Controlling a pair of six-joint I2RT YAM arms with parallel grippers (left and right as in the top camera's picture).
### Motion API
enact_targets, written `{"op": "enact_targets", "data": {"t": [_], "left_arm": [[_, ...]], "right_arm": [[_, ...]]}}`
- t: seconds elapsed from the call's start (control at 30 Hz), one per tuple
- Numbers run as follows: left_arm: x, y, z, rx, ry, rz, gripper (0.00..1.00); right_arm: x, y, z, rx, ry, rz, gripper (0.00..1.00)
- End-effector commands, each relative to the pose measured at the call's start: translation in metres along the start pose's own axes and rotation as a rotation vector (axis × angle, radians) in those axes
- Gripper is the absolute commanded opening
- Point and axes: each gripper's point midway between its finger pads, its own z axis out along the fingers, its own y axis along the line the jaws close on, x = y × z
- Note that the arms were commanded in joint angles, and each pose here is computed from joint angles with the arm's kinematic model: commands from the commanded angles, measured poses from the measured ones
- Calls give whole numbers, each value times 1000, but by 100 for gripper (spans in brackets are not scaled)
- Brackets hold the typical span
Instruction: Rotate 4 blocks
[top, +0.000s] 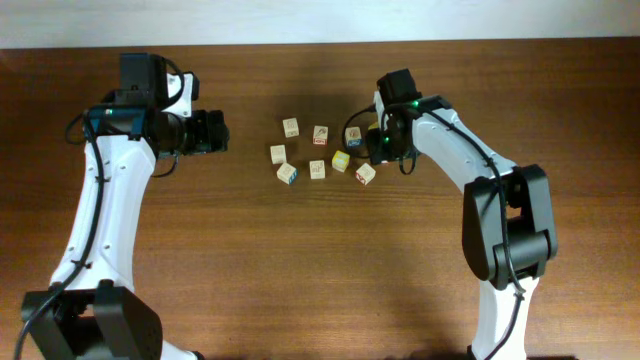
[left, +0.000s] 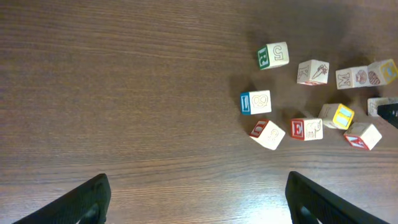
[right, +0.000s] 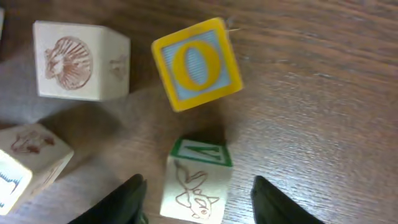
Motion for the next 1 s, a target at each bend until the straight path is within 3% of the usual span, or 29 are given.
{"op": "enact_targets", "data": {"t": [0.0,0.13,0.27,0.57,0.97], "left_arm": [[-6,1,-3,-14,-15,-22,87],[-7,1,-3,-14,-19,-22,84],[-7,1,-3,-14,-20,-21,84],[-9,1,-3,-13,-26,-20,84],[-8,-1,-3,-4,-24,-30,84]], "right_arm": [[-7,-7,1,36,-17,74,49],[-6,-5,1,29,-14,178,39],[-5,-5,2,25,-11,200,38],[7,-4,5,24,25,264,23],[83,12,-38,2,407,283,23]]}}
